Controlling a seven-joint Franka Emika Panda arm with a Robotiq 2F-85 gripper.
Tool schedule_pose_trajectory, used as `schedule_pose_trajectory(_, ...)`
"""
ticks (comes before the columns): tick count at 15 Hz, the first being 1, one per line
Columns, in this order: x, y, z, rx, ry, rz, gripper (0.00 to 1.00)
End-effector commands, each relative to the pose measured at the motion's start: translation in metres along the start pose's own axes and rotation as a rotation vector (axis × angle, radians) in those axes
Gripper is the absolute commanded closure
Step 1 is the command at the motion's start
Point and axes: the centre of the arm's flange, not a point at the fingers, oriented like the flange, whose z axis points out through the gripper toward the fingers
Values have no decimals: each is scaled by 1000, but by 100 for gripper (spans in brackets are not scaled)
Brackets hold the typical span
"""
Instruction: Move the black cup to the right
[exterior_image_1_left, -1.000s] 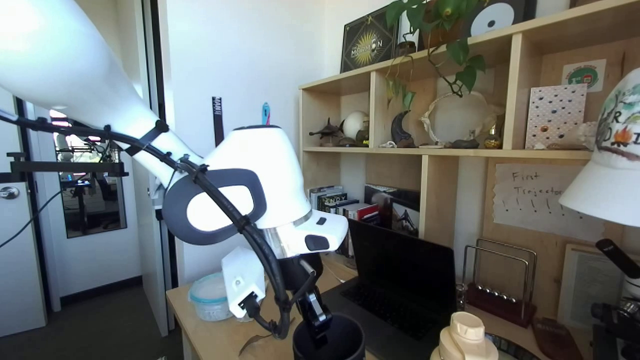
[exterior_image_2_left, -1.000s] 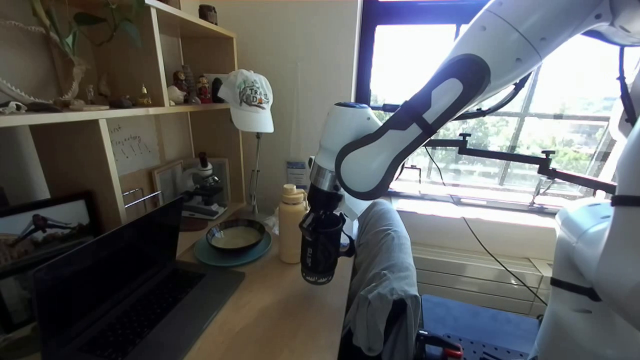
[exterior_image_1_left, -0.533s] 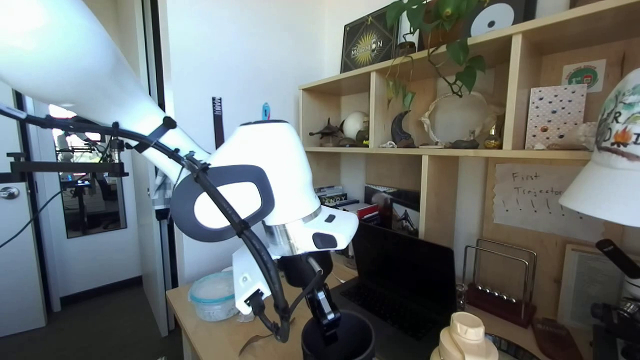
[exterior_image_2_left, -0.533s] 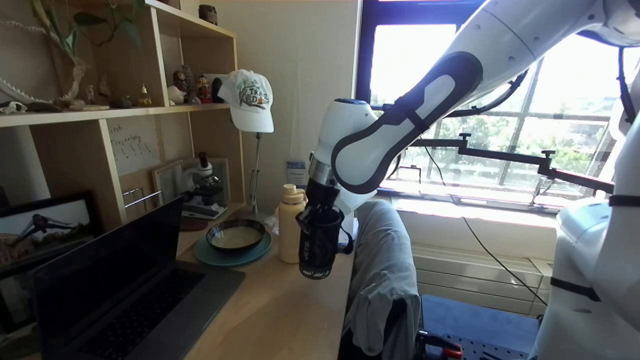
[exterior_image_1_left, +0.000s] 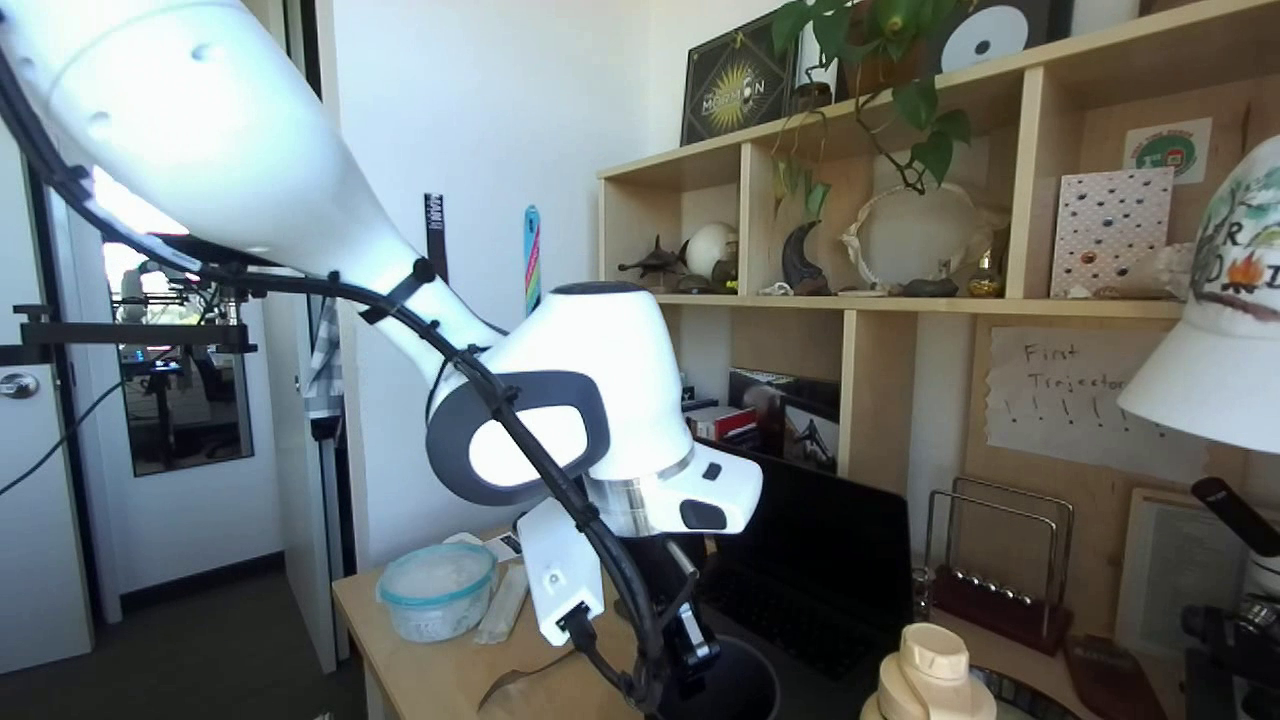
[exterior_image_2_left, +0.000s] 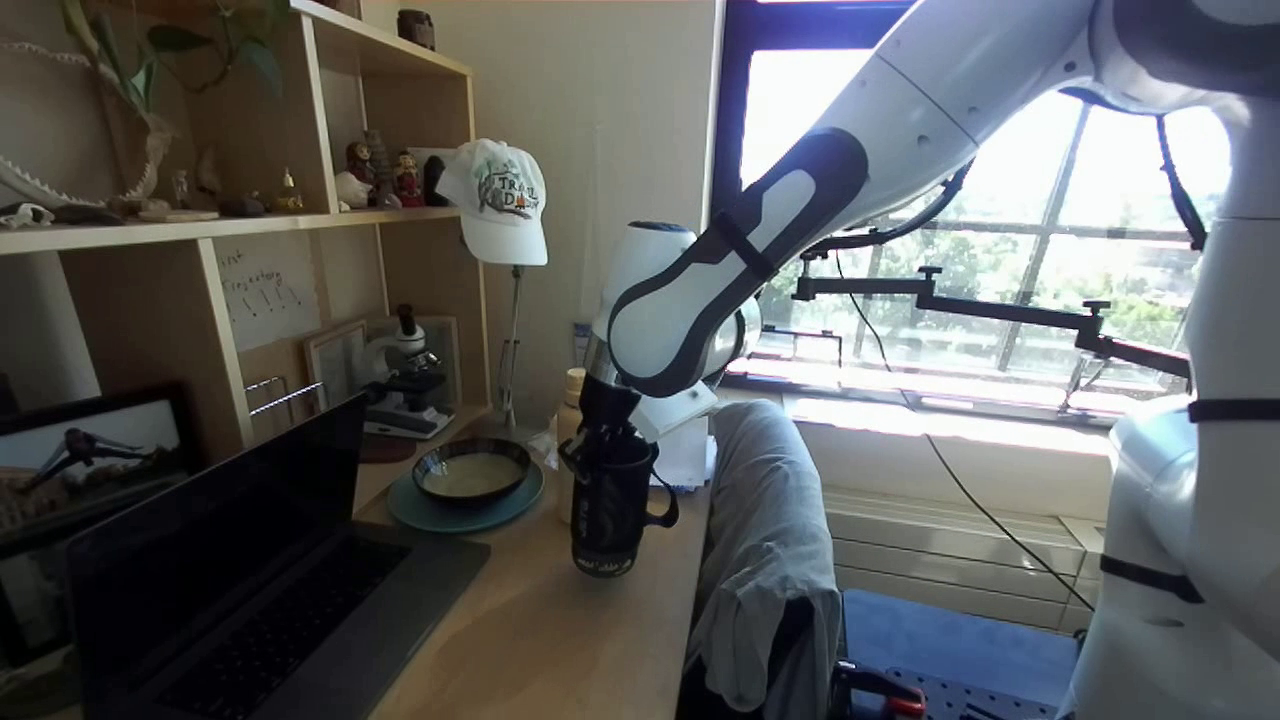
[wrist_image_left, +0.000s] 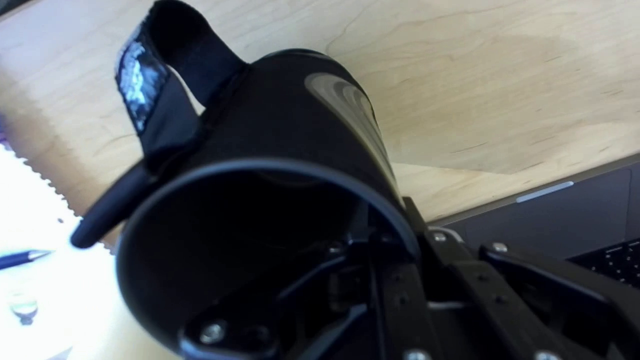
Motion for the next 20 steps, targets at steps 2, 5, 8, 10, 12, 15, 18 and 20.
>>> schedule_pose_trajectory(2,19,3,10,3,-51,-19,95)
schedule_pose_trajectory(5,22,2,14,12,-106,-16,66)
schedule_pose_trajectory(8,25,2,12,16,-134,-17,45)
schedule_pose_trajectory(10,27,2,11,16,-131,-31,31)
schedule_pose_trajectory(12,27,3,10,14,-105,-77,15)
schedule_pose_trajectory(15,55,-59,-32,14,-60,-205,0)
schedule_pose_trajectory(18,70,-129,-79,10,-17,-385,0)
schedule_pose_trajectory(20,78,-179,-114,1,-7,-489,0)
